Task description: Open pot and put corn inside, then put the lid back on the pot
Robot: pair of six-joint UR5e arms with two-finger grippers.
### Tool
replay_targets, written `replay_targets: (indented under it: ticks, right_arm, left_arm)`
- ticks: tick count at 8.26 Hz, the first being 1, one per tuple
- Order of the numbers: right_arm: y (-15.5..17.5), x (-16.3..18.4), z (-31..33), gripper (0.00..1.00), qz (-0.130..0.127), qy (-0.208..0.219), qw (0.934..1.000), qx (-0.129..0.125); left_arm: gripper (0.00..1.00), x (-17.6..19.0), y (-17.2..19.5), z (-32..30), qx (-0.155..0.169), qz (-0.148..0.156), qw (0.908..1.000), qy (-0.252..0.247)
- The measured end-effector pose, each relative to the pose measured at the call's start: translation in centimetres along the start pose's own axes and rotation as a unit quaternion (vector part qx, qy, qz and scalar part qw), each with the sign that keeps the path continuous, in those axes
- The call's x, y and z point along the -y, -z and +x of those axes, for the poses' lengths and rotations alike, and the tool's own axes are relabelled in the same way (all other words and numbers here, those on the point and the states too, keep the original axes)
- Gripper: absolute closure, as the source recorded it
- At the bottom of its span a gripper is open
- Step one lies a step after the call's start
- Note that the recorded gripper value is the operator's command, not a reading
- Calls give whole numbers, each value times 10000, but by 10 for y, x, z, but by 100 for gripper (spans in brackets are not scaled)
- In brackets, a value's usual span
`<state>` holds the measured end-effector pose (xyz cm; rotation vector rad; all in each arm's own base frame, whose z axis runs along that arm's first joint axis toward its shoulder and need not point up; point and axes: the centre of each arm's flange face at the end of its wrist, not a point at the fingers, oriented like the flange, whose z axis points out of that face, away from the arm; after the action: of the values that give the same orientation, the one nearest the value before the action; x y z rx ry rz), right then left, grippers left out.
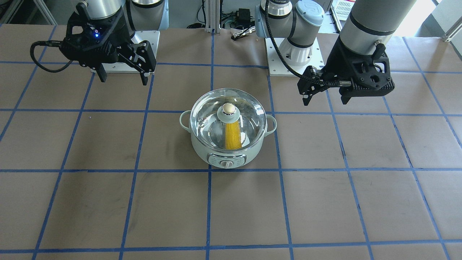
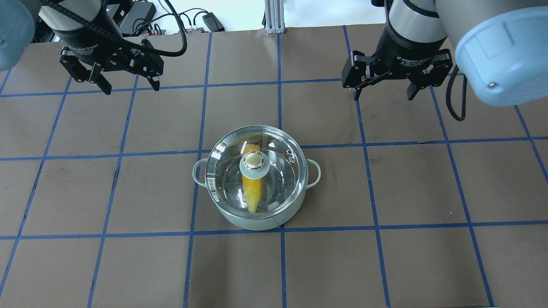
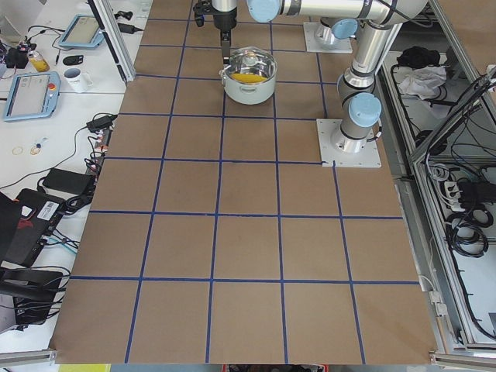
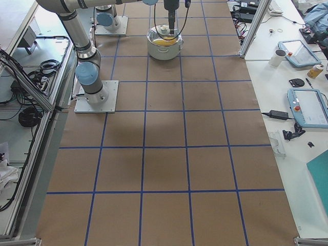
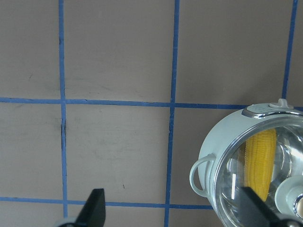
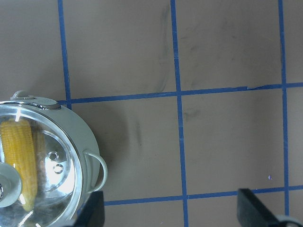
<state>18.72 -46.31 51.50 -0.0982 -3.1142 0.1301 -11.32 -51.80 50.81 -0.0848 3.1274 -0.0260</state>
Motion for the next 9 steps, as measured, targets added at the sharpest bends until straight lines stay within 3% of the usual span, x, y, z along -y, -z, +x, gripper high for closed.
replay_targets:
  ticks: [6, 9]
  right_arm:
    - [-14, -2, -43, 0, -112, -94, 9999, -6]
    - [-11, 7, -30, 0, -74, -136, 9999, -7]
  left_arm:
    - [0, 0, -1, 0, 0, -6, 10000, 5]
    - [0, 0, -4, 0, 1, -27, 10000, 7]
